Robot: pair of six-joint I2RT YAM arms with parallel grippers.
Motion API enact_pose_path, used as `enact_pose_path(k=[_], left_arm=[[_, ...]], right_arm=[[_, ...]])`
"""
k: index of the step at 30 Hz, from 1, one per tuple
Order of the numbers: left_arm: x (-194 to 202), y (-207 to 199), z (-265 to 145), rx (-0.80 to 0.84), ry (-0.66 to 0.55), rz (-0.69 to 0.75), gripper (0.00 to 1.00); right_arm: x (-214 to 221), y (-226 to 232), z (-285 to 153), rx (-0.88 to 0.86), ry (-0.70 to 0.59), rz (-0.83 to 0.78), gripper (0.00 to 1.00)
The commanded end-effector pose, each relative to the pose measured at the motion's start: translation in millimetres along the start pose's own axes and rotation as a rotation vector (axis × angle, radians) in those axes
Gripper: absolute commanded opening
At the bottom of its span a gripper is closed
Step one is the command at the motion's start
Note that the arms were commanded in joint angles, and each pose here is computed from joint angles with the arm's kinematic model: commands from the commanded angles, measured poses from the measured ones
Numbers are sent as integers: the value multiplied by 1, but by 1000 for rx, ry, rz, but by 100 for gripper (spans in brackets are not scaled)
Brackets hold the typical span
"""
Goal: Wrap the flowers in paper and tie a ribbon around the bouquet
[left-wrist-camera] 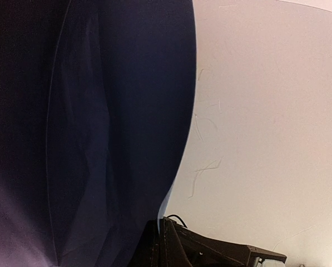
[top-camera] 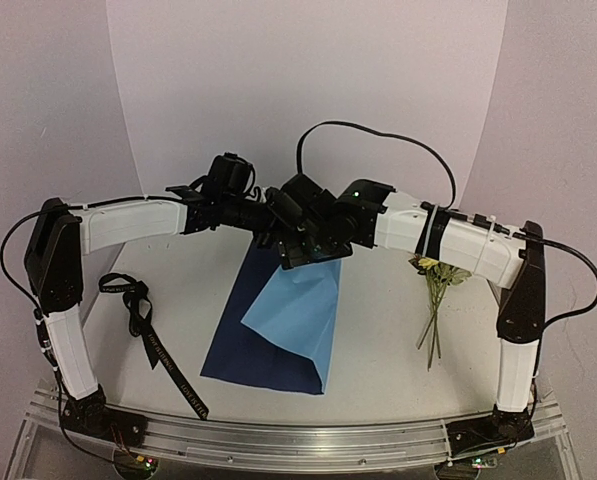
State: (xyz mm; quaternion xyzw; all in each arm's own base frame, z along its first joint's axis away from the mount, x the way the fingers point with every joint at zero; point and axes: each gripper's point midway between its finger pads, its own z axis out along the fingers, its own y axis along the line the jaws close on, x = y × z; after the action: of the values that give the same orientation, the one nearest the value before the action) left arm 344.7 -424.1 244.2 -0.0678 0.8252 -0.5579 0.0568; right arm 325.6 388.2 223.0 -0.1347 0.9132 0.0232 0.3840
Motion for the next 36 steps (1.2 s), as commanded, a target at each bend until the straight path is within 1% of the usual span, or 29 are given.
enact_pose_path(k=[1,3,4,6,7,10,16,18,20,21,22,23,24,25,27,29,30,32,36], left_arm=[[9,-23,-14,44,10,36,0],[9,-23,-13,47,13,41,0],[9,-23,-13,46,12,43,0],[9,-22,-13,44,12,49,0],[9,-21,-13,41,12,53,1],[8,-21,-14,34,6,67,3],[8,-20,-13,33,10,86,2],[9,-19,-13,31,14,85,0],[6,-18,-13,13,0,92,0],[3,-19,-15,-6,-16,100,0],[0,-15,-16,-44,-31,106,0],[-3,-11,-17,-79,-48,114,0],[-5,-8,-19,-122,-64,130,0],[-10,-5,-21,-175,-90,152,0],[-19,-4,-27,-246,-137,196,0],[-22,0,-31,-306,-150,218,0],[-22,0,-31,-329,-156,231,0],[-22,-2,-31,-354,-172,253,0],[-20,0,-26,-412,-191,287,0]], right_arm=[[-15,-9,-8,35,-46,22,71],[-14,-10,-7,40,-45,22,59],[-14,-11,-6,43,-43,22,51],[-13,-13,-6,45,-42,23,38],[-13,-13,-7,46,-43,26,34],[-13,-15,-7,47,-45,31,25],[-15,-17,-7,45,-49,44,15],[-16,-18,-11,38,-53,51,16],[-15,-25,-15,42,-59,66,25],[-12,-31,-19,48,-67,75,34],[-12,-40,-24,43,-83,104,46],[-10,-48,-27,39,-94,132,56],[-8,-59,-30,30,-106,173,61],[-3,-70,-29,19,-105,219,63],[10,-92,-21,-4,-80,312,64],[25,-108,-6,-11,-30,372,61],[33,-110,3,-22,-5,389,59],[45,-110,23,-59,34,430,58],[73,-108,78,-113,143,520,50]])
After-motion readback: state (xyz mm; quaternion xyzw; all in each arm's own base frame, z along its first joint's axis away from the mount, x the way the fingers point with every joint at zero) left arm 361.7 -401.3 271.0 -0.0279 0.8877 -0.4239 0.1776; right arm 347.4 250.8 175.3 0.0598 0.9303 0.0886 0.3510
